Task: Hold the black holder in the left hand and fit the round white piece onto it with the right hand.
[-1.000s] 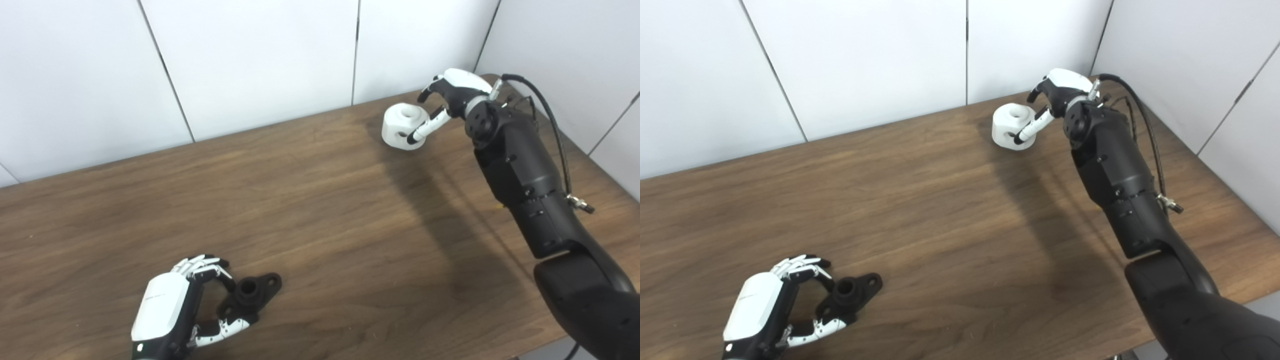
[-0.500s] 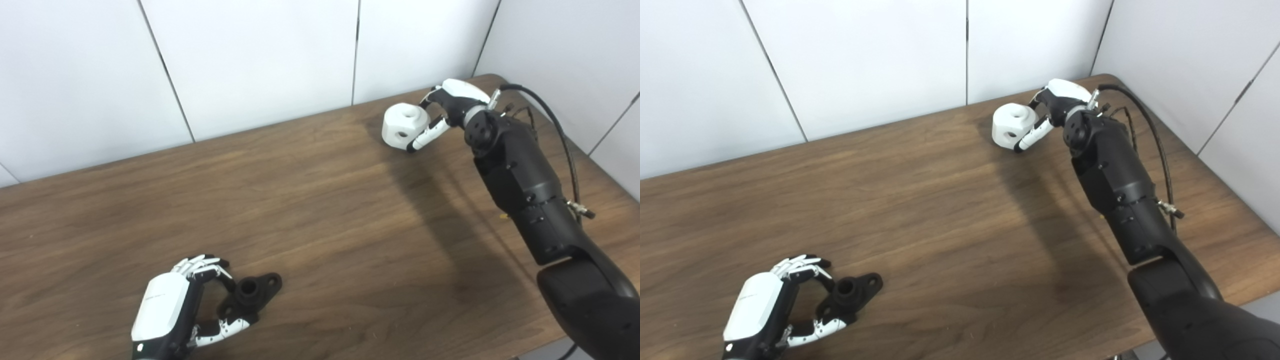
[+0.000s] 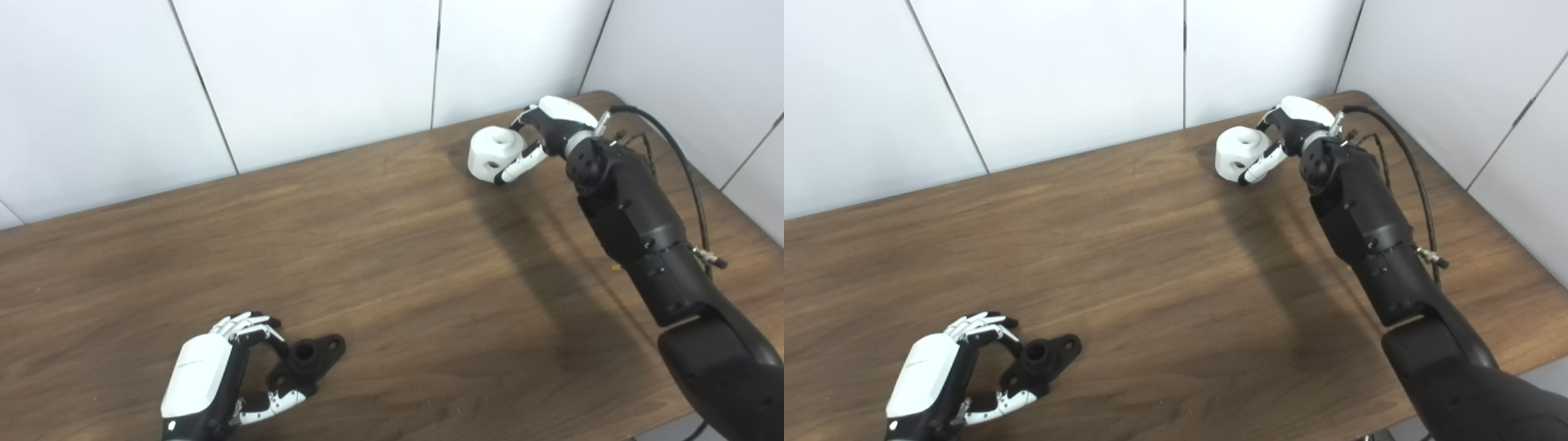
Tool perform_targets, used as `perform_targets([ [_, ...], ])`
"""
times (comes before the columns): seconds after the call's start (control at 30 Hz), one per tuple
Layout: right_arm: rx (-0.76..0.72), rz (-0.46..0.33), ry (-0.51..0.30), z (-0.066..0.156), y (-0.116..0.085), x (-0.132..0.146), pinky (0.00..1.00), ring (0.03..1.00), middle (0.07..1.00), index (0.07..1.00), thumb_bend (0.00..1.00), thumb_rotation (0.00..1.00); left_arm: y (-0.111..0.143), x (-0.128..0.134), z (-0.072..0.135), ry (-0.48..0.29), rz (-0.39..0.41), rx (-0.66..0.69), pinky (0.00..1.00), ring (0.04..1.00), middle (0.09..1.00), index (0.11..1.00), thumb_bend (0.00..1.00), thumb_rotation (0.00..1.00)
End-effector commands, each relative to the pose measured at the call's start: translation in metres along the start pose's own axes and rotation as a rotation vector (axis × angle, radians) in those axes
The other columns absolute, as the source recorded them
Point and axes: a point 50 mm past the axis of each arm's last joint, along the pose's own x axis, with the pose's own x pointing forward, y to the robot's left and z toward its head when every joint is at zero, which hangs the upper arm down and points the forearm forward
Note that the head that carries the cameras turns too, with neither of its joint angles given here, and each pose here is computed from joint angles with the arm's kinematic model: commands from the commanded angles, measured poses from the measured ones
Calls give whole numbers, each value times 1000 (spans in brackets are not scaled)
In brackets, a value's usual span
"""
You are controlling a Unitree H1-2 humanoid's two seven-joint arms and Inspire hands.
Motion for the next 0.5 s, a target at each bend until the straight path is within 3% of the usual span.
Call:
perform_targets([
  [0.0,-9,-104,-15,3,-31,1,1000,1000,967,719,923,324,4,0,-2,3,5,23,869,831,751,487,518,42],
  [0.47,16,-140,-24,7,-28,5,1000,1000,947,682,889,289,4,1,-2,0,8,24,865,829,751,487,518,41],
])
